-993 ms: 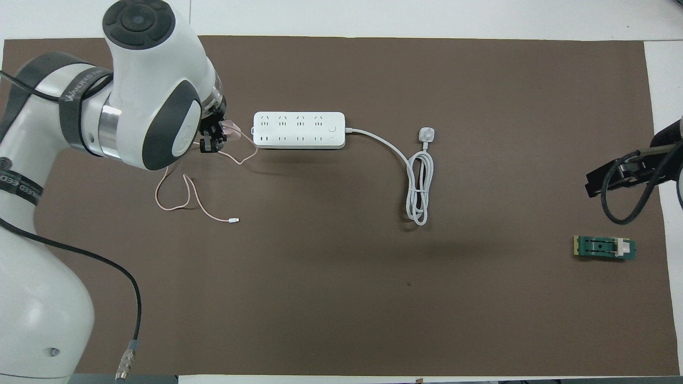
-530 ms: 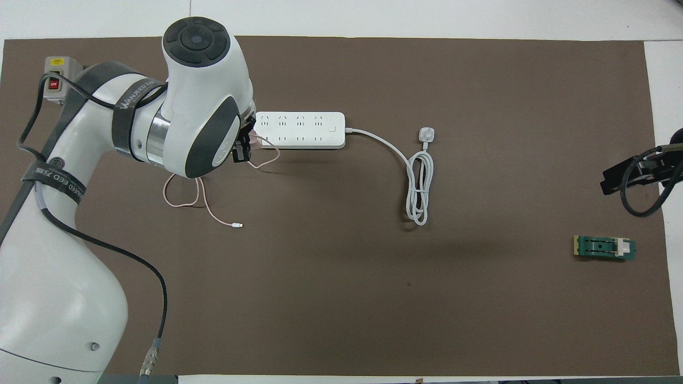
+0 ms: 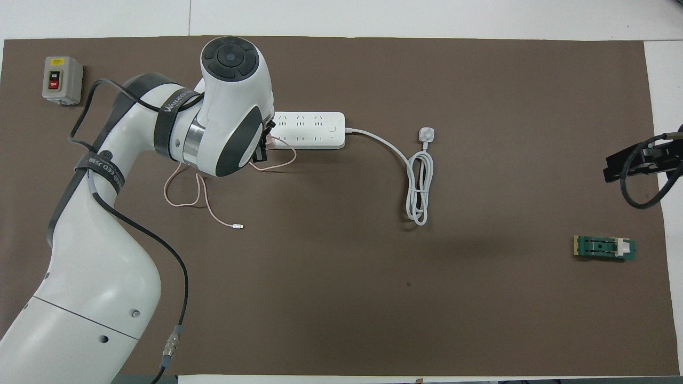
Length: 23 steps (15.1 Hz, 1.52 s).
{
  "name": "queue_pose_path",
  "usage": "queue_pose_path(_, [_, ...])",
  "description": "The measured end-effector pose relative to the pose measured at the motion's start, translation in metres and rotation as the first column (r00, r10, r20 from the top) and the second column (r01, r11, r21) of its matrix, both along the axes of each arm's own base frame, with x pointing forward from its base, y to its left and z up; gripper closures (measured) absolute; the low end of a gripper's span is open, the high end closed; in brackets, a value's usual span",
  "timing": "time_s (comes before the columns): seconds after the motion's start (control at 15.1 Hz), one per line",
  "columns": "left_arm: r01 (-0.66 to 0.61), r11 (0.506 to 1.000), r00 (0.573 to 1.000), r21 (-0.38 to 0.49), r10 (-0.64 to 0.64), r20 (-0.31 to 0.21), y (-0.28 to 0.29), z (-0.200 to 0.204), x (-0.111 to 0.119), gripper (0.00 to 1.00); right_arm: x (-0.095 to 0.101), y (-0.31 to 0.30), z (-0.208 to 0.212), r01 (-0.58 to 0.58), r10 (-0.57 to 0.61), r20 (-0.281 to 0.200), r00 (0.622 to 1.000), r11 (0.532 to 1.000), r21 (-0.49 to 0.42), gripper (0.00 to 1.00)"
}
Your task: Plug charger into power strip
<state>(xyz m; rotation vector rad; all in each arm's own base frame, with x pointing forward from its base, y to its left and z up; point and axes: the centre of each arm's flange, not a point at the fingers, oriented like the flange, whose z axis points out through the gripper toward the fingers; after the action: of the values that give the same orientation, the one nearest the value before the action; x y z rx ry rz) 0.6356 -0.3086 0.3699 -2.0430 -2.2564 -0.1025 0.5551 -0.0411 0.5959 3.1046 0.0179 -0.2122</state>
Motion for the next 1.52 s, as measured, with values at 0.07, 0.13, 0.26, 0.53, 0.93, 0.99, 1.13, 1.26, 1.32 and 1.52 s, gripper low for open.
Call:
queue_pose_path(0.07, [0.007,1.000,1.000,0.000,-0.007,-0.001,0.000,-0.001,0.000,0.98,0.000,-0.001,0.000,0.001,-0.001,0.001,1.000,1.000,0.000,0.00])
queue_pose_path(0.13, [0.021,1.000,1.000,0.000,-0.021,-0.002,-0.001,-0.001,0.000,0.98,0.000,-0.001,0.000,0.002,-0.002,0.001,1.000,1.000,0.000,0.00])
queue_pose_path(0.26, [0.054,0.999,0.999,-0.002,-0.054,-0.003,-0.001,0.001,0.000,0.98,0.000,-0.001,0.001,0.004,-0.004,0.003,1.000,1.000,-0.001,0.00])
queue_pose_path(0.53, [0.104,0.995,0.995,-0.008,-0.104,0.009,0.000,0.009,0.004,0.98,0.005,0.000,0.003,0.013,-0.013,0.042,0.999,1.000,0.007,0.00])
queue_pose_path(0.93, [0.131,0.991,0.991,0.001,-0.131,-0.006,0.006,-0.001,0.008,0.98,0.008,0.012,0.002,0.041,-0.042,0.061,0.997,0.999,0.019,0.00])
queue_pose_path(0.99, [0.132,0.991,0.991,0.002,-0.132,-0.006,0.007,-0.001,0.009,0.98,0.008,0.011,0.002,0.043,-0.044,0.060,0.997,0.999,0.019,0.00])
queue_pose_path(1.13, [0.137,0.991,0.991,0.004,-0.137,-0.007,0.010,-0.001,0.010,0.98,0.007,0.011,0.002,0.043,-0.044,0.059,0.997,0.999,0.019,0.00])
queue_pose_path(1.26, [0.140,0.990,0.990,0.004,-0.140,-0.008,0.012,-0.002,0.011,0.98,0.005,0.011,0.006,0.041,-0.042,0.067,0.997,0.999,0.019,0.00])
queue_pose_path(1.32, [0.139,0.990,0.990,0.004,-0.139,-0.009,0.013,-0.002,0.011,0.98,0.004,0.012,0.011,0.041,-0.042,0.075,0.996,0.999,0.019,0.00])
queue_pose_path(1.52, [0.141,0.990,0.990,0.000,-0.141,0.004,0.012,-0.005,0.014,0.98,0.000,0.011,0.019,0.042,-0.044,0.090,0.995,0.999,0.020,0.00])
